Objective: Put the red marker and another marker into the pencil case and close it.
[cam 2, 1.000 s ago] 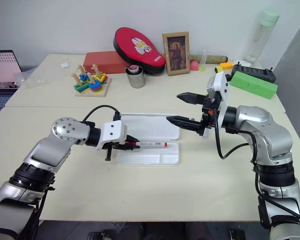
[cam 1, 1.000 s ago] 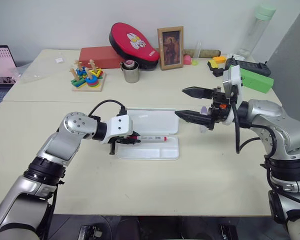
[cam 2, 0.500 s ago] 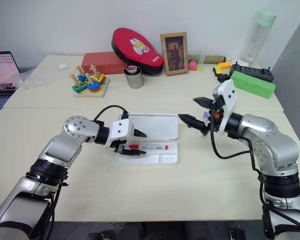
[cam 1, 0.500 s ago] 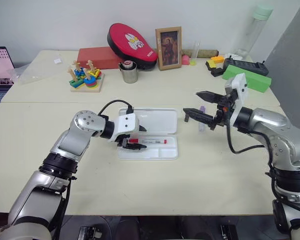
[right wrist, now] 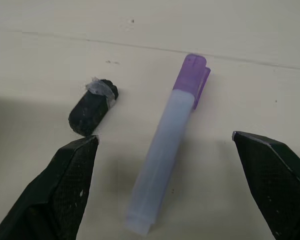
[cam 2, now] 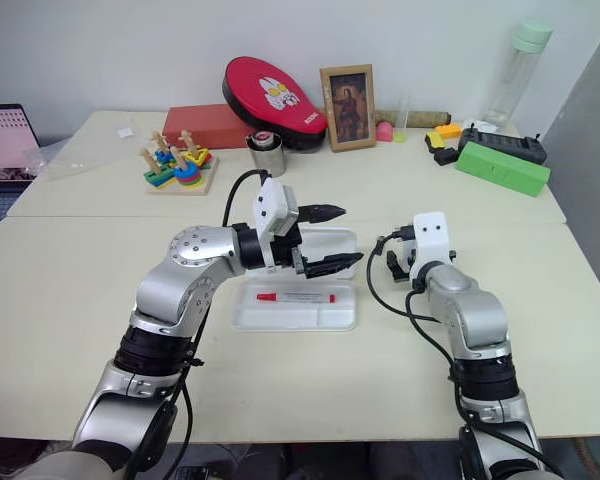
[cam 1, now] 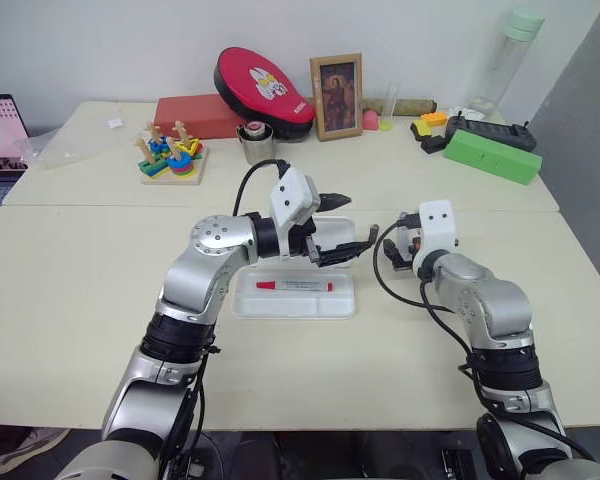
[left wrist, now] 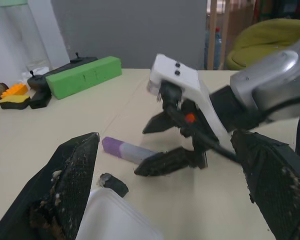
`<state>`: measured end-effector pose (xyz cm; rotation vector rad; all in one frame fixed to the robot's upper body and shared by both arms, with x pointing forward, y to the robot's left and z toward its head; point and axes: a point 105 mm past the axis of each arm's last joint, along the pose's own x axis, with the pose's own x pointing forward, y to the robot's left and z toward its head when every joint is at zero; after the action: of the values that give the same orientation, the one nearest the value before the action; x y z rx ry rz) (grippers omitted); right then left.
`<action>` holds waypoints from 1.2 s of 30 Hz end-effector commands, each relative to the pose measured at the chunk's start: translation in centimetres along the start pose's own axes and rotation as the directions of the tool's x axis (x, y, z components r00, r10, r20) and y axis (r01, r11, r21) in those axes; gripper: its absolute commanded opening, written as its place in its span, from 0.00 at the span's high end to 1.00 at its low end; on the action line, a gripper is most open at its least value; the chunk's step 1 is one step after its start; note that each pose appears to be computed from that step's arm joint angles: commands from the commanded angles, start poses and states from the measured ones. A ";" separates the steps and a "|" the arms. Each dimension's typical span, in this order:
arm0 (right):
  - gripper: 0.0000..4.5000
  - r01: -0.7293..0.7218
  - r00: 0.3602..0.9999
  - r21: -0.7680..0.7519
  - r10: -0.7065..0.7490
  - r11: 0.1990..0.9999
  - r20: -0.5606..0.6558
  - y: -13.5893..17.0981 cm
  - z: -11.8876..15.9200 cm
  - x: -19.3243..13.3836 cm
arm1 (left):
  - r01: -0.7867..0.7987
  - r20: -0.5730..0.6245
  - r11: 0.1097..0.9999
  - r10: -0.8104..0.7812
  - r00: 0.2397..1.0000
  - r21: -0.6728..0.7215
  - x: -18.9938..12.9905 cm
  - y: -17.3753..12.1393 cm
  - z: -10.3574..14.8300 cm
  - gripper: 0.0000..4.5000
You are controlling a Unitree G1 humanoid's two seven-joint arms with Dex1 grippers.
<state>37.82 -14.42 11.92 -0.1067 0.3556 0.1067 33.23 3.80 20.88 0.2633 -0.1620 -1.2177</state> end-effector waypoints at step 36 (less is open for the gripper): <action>0.76 -0.799 0.327 -0.568 0.935 0.197 -0.137 15.2 6.4 -8.5 | -0.455 -0.342 0.889 0.412 0.845 -0.052 -21.9 -4.7 -2.3 0.00</action>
<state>31.41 -0.49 20.50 -0.3794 0.0405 1.3439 23.24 22.90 16.27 0.2026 0.1815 -0.7107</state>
